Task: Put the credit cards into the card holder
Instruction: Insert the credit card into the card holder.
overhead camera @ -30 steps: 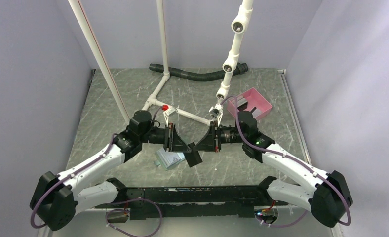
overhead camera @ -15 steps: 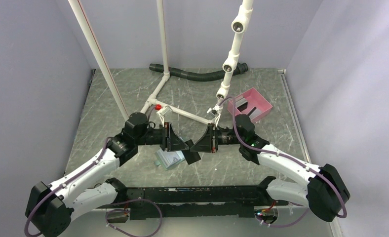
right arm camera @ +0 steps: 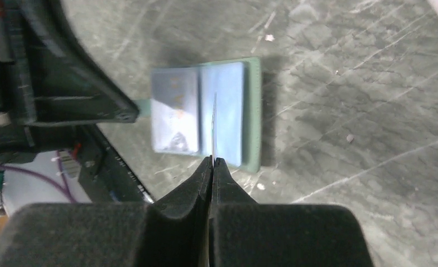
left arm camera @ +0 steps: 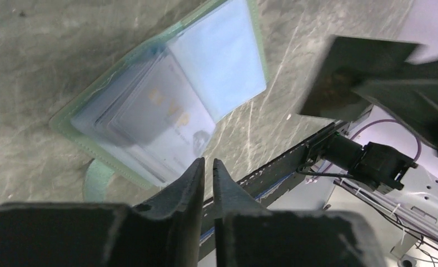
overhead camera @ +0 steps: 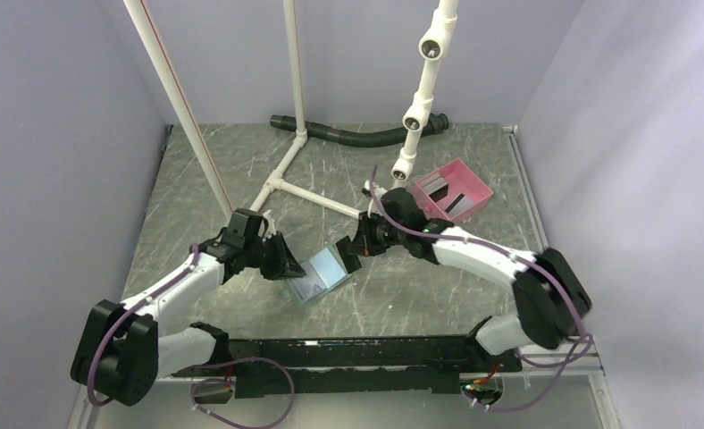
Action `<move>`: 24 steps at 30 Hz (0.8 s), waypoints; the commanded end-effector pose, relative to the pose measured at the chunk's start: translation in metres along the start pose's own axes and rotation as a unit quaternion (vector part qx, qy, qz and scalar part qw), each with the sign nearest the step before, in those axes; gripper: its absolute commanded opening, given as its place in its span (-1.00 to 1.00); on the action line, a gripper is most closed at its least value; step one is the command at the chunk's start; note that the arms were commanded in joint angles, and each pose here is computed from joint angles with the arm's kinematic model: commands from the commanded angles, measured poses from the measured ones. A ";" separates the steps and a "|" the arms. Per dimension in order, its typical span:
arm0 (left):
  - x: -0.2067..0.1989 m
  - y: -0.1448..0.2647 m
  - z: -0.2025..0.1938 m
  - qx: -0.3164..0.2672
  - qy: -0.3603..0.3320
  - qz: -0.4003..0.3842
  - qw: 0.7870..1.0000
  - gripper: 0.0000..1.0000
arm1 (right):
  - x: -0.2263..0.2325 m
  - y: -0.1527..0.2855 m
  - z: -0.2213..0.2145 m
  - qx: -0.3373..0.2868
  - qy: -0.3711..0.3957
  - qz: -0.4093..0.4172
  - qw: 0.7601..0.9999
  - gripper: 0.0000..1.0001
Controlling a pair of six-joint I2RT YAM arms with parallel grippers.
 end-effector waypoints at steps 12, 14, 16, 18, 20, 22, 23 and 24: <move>0.021 -0.036 -0.007 0.042 -0.003 0.059 0.997 -0.98 | 0.004 -0.075 0.025 0.000 0.000 0.084 0.996 -1.00; 0.031 -0.035 -0.010 0.037 0.001 0.094 0.995 -0.99 | 0.005 -0.081 0.022 0.001 -0.011 0.106 0.994 -1.00; 0.038 -0.032 -0.012 0.029 0.004 0.117 0.993 -0.99 | 0.004 -0.087 0.018 0.005 -0.022 0.126 0.992 -1.00; 0.043 -0.030 -0.013 0.024 0.005 0.137 0.990 -0.99 | 0.003 -0.092 0.015 0.007 -0.029 0.131 0.991 -1.00; 0.046 -0.028 -0.013 0.018 0.007 0.158 0.987 -1.00 | 0.002 -0.094 0.012 0.009 -0.032 0.133 0.991 -1.00; 0.048 -0.027 -0.013 0.013 0.007 0.175 0.984 -1.00 | 0.001 -0.096 0.010 0.011 -0.031 0.135 0.990 -1.00; 0.049 -0.026 -0.012 0.010 0.008 0.184 0.983 -1.00 | 0.001 -0.097 0.009 0.011 -0.032 0.136 0.990 -1.00; 0.049 -0.026 -0.012 0.008 0.008 0.190 0.982 -1.00 | 0.001 -0.097 0.009 0.012 -0.033 0.138 0.990 -1.00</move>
Point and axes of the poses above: each gripper's point midway between its finger pads, its own y axis back along the fingers, its own x axis along the line the jaws close on, z = x × y, the point moved 10 cm from there along y, back along the fingers, and after that the axes turned 14 degrees about y, right-handed, at the moved point
